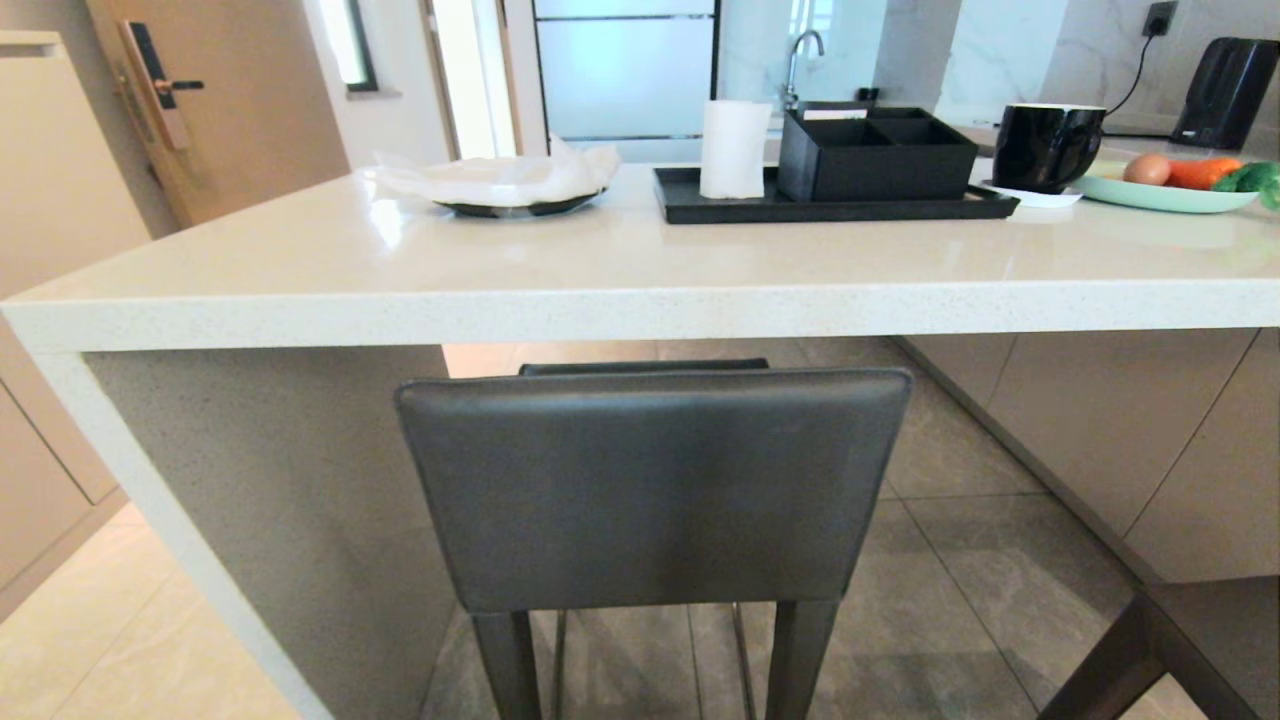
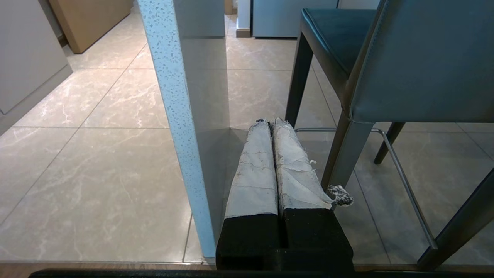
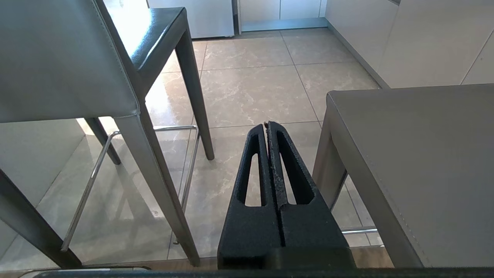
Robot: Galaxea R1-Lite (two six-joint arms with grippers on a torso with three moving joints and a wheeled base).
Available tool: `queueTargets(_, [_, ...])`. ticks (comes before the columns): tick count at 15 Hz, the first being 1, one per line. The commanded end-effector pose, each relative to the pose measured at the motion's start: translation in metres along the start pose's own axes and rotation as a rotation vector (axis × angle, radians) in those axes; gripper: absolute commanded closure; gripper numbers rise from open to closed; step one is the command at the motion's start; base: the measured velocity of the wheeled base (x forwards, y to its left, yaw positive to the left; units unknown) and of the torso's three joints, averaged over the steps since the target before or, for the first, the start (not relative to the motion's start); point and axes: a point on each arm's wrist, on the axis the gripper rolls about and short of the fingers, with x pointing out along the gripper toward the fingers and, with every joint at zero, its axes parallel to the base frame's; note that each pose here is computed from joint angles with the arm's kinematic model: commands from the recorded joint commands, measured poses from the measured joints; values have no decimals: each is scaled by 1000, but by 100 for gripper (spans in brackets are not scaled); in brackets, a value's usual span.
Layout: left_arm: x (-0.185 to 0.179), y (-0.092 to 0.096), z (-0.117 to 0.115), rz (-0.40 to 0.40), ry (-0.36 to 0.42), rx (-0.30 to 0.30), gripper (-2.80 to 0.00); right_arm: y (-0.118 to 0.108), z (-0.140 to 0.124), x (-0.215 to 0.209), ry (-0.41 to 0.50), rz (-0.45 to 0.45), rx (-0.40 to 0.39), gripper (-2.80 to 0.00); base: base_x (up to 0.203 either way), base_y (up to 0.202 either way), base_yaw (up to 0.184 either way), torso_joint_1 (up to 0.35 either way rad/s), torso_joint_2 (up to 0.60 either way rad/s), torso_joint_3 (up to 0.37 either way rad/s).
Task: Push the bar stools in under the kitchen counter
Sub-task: Pull the gray chair out from under the dining table
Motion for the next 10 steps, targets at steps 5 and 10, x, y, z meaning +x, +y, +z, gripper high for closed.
queueTargets(5, [0, 0, 0, 1, 1, 0, 0, 0, 0, 0, 2, 1, 2, 0, 0, 0, 0, 0, 0, 0])
queueTargets(10, [0, 0, 0, -1, 2, 0, -280, 0, 0, 0, 2, 1, 2, -280, 0, 0, 0, 0, 0, 0])
